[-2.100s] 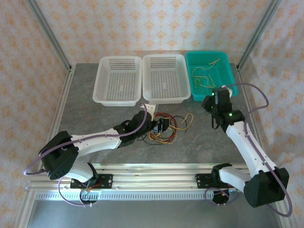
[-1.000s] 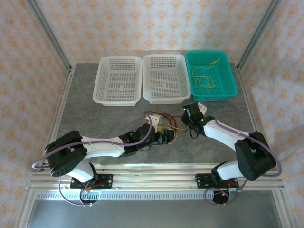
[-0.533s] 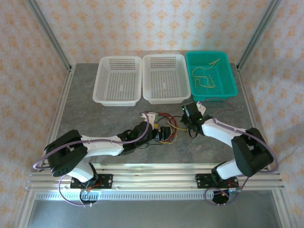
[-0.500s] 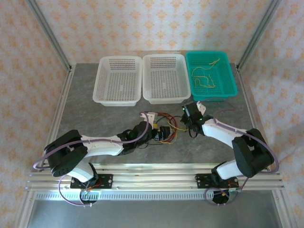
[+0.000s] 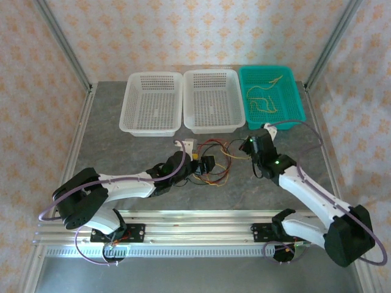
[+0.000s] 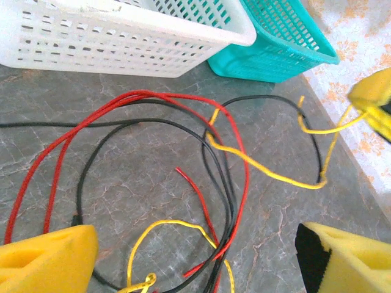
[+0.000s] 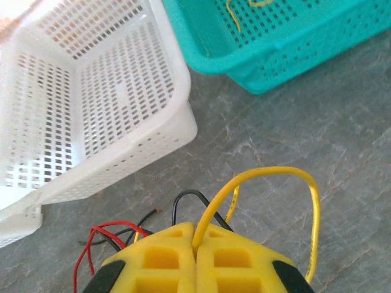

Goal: Untangle the cables

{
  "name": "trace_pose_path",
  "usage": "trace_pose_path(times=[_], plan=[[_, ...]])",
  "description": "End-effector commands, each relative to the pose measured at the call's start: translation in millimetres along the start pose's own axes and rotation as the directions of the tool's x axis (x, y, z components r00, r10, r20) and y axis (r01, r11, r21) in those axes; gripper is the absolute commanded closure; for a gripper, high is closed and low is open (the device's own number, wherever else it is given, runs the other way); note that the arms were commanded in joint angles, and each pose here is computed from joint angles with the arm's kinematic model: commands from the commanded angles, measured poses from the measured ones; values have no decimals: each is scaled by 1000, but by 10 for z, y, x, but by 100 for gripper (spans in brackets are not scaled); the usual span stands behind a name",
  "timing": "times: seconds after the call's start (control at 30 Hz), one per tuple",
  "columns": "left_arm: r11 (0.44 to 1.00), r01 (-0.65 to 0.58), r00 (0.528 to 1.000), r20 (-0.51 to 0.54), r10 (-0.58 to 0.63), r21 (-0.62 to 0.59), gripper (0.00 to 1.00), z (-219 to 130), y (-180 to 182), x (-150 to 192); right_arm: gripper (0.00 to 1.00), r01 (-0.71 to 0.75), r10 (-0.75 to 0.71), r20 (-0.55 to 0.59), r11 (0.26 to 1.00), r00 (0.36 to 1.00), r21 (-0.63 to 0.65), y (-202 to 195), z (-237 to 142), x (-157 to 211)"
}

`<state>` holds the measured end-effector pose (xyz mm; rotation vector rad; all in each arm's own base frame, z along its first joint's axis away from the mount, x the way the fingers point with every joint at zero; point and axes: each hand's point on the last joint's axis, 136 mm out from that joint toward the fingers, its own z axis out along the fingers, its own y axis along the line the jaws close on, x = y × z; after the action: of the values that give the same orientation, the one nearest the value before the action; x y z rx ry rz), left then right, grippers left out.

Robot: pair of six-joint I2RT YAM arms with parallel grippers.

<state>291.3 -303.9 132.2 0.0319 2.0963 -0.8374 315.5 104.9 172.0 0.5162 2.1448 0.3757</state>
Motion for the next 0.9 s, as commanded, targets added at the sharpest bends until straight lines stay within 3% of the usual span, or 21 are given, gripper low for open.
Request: trace_pose_path(times=[0.0, 0.23, 0.47, 0.87], plan=[[1000, 1, 1000, 30, -1, 15, 15, -55, -57, -139, 100, 88, -88, 51, 996, 995, 9, -28, -122, -110], [999, -25, 999, 47, 24, 25, 15, -72, -88, -247, 100, 210, -202, 101, 975, 974, -77, 171, -357, -288], [998, -61, 993, 97, 60, 9, 15, -198, 14, -538, 100, 404, -401, 67, 880, 914, -251, 518, -436, -162], [993, -90, 980, 169, 103, -82, 19, -526, 389, -974, 100, 447, -481, 73, 735, 874, -510, 1242, -380, -103]])
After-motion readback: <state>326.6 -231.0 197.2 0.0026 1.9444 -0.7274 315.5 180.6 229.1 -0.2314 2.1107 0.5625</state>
